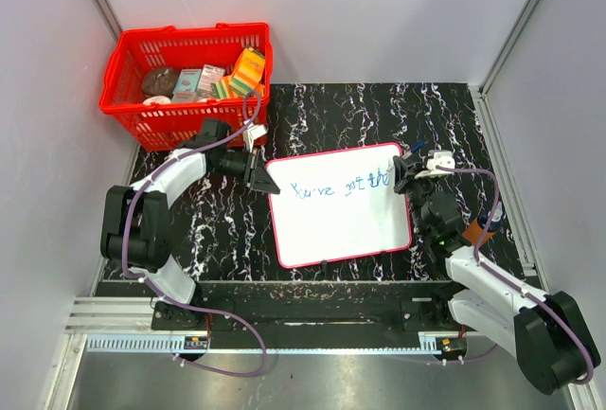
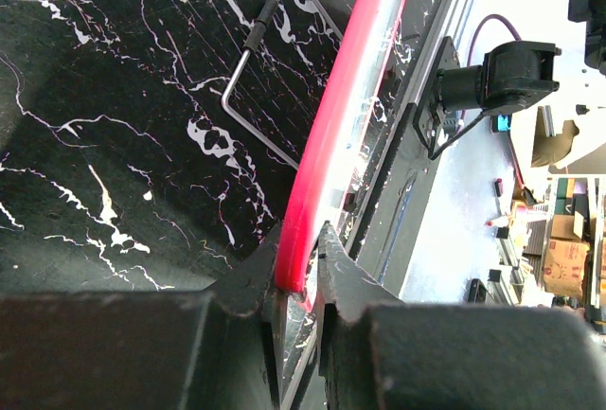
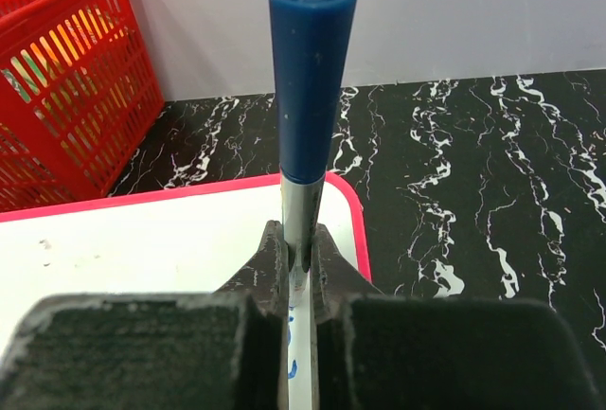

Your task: Write a sentence on the whiteboard

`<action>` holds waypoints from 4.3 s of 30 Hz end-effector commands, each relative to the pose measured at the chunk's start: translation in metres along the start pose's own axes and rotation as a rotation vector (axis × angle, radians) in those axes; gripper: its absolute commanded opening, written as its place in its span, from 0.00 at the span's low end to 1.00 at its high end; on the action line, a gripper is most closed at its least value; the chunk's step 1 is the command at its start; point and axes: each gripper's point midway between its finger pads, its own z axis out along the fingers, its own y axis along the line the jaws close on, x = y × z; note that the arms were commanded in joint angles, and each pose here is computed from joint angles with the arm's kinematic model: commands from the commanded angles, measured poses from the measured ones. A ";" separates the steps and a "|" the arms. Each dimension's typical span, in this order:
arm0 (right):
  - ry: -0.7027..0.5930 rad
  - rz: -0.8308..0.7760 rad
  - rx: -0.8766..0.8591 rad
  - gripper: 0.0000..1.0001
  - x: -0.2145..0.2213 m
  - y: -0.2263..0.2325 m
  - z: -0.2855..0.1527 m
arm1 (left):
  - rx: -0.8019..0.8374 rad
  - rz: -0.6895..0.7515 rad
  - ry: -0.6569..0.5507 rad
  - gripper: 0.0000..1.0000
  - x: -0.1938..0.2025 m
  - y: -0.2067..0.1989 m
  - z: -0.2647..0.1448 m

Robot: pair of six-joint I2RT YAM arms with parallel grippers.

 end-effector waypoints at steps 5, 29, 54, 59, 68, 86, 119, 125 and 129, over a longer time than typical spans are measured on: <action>-0.027 0.009 0.039 0.00 -0.009 -0.006 0.003 | -0.253 0.225 -0.023 0.00 -0.017 0.045 -0.009; -0.018 -0.006 0.120 0.00 -0.012 -0.023 -0.007 | -0.254 0.225 -0.018 0.00 -0.016 0.045 -0.008; 0.067 0.004 0.012 0.00 0.011 -0.007 -0.018 | -0.260 0.231 -0.015 0.00 -0.016 0.045 -0.007; 0.063 0.006 0.074 0.00 0.011 -0.020 -0.026 | -0.262 0.229 -0.012 0.00 -0.015 0.045 -0.007; 0.078 0.022 0.046 0.00 0.015 -0.015 -0.028 | -0.266 0.233 -0.012 0.00 -0.015 0.045 -0.007; 0.076 0.080 -0.007 0.00 0.019 -0.001 -0.016 | -0.268 0.234 -0.006 0.00 -0.014 0.044 -0.006; -0.006 0.144 0.108 0.00 -0.042 -0.030 -0.077 | -0.320 0.258 -0.036 0.38 -0.024 0.045 -0.011; -0.003 0.145 0.120 0.00 -0.044 -0.033 -0.083 | -0.308 0.262 -0.047 0.52 -0.027 0.040 -0.008; -0.002 0.143 0.134 0.00 -0.045 -0.036 -0.085 | -0.311 0.272 -0.068 0.61 -0.030 0.034 -0.010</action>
